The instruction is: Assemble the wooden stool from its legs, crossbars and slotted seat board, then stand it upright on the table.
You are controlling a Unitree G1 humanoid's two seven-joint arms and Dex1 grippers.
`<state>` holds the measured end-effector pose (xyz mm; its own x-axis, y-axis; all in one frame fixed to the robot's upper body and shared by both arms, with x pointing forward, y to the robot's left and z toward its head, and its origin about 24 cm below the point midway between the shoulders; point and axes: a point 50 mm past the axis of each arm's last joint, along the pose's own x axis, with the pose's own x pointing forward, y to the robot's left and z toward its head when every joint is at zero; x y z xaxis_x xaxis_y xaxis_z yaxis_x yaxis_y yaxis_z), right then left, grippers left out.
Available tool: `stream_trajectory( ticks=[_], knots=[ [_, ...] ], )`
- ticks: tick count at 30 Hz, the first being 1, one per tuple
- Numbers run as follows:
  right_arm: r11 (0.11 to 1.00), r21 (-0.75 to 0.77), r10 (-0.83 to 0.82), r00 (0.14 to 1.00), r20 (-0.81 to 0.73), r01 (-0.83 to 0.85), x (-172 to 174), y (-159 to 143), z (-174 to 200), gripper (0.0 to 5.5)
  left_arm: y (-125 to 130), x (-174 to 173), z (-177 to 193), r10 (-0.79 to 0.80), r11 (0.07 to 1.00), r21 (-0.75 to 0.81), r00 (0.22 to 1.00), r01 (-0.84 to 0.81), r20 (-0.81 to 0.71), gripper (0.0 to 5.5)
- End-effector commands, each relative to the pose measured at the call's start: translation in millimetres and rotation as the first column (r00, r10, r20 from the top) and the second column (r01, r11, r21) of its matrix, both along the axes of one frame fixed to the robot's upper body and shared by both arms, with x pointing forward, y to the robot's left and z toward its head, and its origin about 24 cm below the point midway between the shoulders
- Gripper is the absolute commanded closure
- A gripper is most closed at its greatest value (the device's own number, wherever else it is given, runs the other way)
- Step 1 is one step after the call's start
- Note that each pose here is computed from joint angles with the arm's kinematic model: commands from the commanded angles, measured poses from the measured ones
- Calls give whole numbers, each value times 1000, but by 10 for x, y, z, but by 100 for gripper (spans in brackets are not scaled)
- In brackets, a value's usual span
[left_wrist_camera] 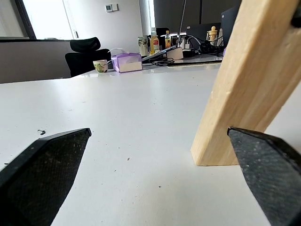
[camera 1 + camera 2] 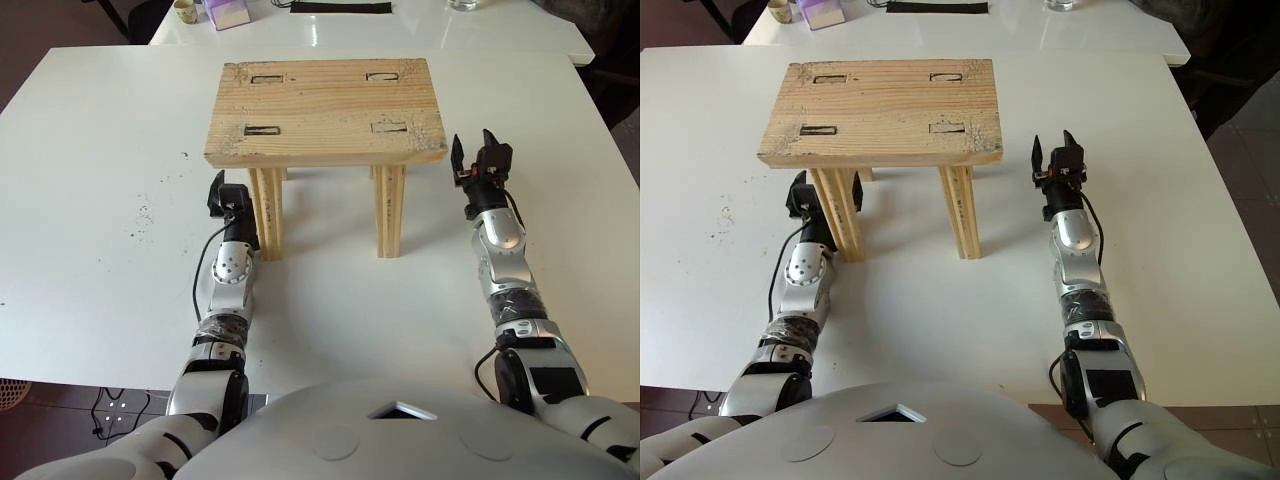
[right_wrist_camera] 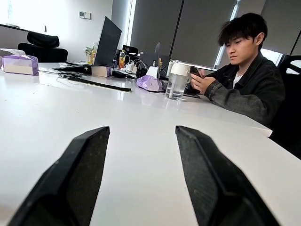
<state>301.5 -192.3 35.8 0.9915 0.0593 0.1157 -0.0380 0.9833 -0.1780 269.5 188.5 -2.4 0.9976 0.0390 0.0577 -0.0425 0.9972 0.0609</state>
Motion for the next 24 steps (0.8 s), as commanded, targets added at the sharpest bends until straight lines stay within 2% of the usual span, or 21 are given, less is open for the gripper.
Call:
stream_trajectory(
  ticks=[1, 7, 12, 18, 24],
  knots=[
    [1000, 4, 3, 1000, -18, -3, 7, 23, -54, 289, -57, 97, 54, -13, 1000, 20, 1000, 13, 14, 13],
    [1000, 13, 10, 999, -49, -9, 13, 49, -124, 289, -101, 193, 63, -40, 998, 41, 999, 39, 18, 13],
    [998, 17, 60, 998, -33, -59, -31, 248, -166, 289, 24, 255, 82, -42, 996, 77, 999, 42, 8, 13],
    [996, 41, -80, 995, -62, 82, -97, 161, -310, 289, 247, 296, 44, 12, 996, 84, 999, -8, -43, 13],
    [992, 29, -121, 989, -81, 124, -95, 214, -370, 289, 357, 385, 112, 29, 993, 116, 999, -24, -39, 13]
  ],
)
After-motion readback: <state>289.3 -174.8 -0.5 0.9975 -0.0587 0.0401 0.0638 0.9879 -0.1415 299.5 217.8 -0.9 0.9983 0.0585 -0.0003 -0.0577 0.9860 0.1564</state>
